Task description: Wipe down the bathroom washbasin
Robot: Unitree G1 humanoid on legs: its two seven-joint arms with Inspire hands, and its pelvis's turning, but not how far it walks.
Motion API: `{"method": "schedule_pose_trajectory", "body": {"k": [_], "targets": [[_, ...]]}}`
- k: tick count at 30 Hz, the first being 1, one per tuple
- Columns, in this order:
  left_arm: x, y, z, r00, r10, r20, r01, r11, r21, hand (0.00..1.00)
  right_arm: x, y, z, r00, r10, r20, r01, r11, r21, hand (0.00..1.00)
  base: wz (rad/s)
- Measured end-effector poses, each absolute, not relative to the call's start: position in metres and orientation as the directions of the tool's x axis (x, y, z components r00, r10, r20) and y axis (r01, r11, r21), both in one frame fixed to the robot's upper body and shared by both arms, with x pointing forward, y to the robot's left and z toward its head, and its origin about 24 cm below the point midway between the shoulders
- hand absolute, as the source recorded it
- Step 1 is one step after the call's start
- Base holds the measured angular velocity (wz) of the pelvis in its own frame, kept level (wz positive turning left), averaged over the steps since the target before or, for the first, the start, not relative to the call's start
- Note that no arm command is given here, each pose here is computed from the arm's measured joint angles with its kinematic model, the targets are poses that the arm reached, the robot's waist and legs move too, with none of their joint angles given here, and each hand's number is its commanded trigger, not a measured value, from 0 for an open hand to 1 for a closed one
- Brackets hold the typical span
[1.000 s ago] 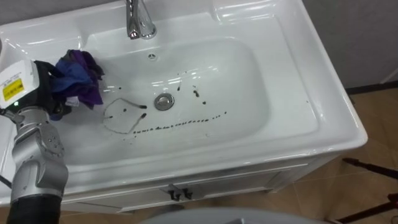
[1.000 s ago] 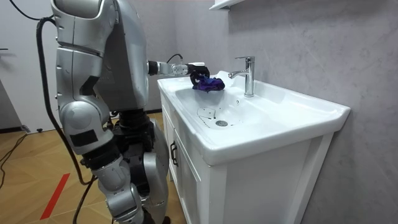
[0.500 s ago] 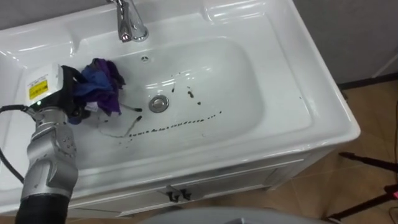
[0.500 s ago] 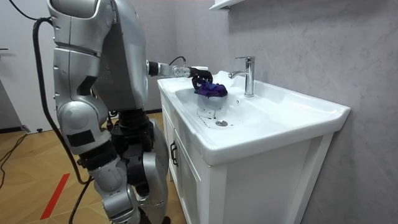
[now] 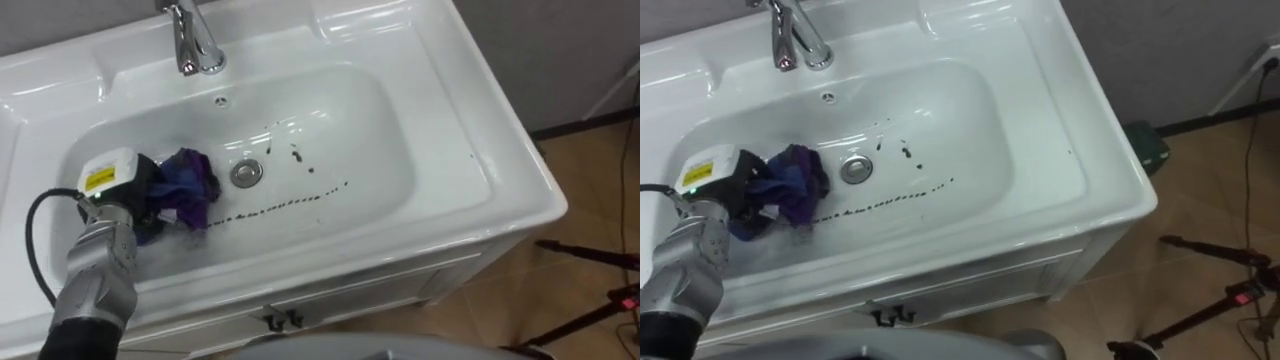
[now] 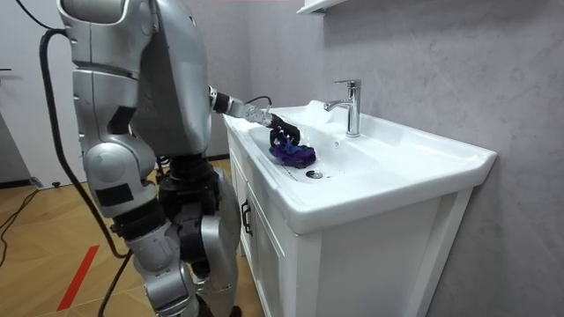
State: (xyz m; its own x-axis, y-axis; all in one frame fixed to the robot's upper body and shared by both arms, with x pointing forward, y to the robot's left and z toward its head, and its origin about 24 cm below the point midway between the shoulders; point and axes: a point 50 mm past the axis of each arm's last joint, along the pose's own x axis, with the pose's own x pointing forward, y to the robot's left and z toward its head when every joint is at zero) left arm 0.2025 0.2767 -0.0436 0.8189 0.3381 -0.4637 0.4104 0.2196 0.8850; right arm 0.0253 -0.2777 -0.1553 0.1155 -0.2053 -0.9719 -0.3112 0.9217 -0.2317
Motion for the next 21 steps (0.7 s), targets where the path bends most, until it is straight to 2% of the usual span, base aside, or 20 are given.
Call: {"method": "schedule_pose_trajectory", "body": {"k": [21], "targets": [[0.198, 0.290, -0.061, 0.731, 0.403, -0.550, 0.504, 0.224, 0.834, 1.00, 0.019, -0.290, -0.152, 0.076, -0.281, -0.957, -0.290, 0.912, -0.291, 0.00, -0.08]]}}
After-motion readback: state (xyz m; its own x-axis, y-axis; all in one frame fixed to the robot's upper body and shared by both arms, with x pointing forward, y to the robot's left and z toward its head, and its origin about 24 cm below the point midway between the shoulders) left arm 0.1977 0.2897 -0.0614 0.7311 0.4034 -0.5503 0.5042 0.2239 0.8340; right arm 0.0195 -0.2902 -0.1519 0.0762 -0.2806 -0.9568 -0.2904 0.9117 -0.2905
